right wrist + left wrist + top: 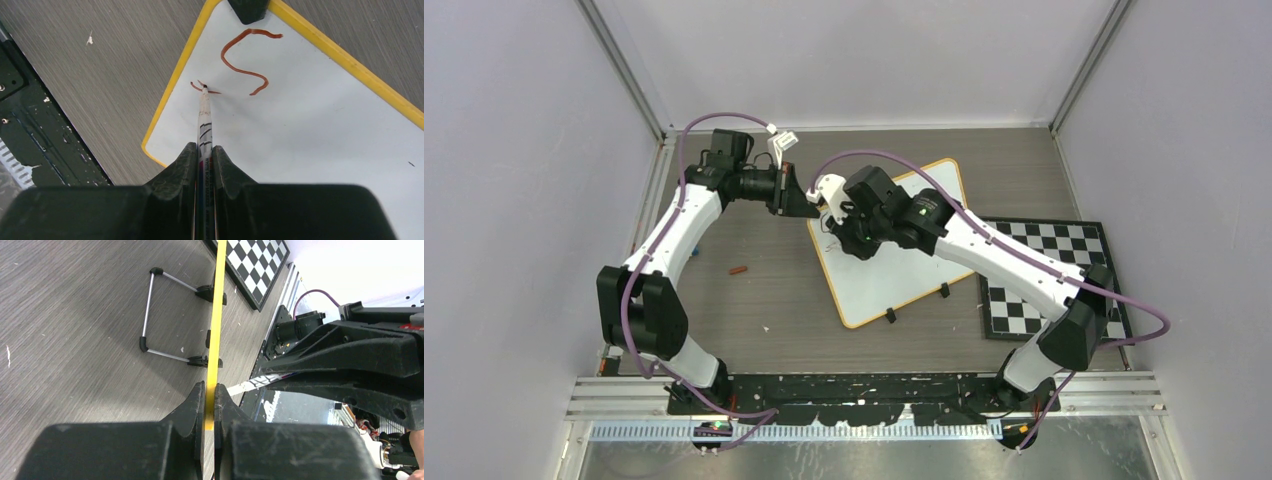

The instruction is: Write a sentence on the whiteboard

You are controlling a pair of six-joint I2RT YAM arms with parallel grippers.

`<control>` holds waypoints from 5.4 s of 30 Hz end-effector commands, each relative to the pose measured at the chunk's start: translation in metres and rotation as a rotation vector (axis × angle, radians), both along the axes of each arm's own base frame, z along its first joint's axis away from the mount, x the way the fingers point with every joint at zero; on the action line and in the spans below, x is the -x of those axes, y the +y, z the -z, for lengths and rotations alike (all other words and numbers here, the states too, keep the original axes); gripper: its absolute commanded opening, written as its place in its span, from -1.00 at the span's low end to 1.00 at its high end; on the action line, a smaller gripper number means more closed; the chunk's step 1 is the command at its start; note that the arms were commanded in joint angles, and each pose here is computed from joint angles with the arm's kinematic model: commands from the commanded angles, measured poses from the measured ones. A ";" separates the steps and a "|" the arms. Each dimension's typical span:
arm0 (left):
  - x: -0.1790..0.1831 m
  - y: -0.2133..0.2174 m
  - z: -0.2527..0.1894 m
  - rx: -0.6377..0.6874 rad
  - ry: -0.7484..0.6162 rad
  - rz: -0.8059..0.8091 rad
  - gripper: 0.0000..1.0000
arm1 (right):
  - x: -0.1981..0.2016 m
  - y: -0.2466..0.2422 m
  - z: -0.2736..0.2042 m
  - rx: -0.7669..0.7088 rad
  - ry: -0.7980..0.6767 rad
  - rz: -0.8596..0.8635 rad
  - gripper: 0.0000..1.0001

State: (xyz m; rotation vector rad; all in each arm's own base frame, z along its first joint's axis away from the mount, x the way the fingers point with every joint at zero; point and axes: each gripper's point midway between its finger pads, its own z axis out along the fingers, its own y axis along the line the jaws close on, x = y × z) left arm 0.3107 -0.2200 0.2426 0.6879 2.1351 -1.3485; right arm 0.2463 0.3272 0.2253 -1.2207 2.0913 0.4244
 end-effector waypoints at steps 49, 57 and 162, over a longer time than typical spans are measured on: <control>0.006 0.001 -0.009 -0.001 -0.046 0.002 -1.00 | -0.039 -0.035 -0.029 -0.097 -0.052 0.152 -0.99; 0.006 0.001 -0.008 -0.004 -0.048 0.002 -1.00 | -0.025 -0.037 -0.015 -0.086 -0.003 0.133 -0.99; 0.008 0.000 -0.006 -0.010 -0.055 0.010 -1.00 | -0.048 -0.062 -0.029 -0.076 -0.011 0.219 -0.99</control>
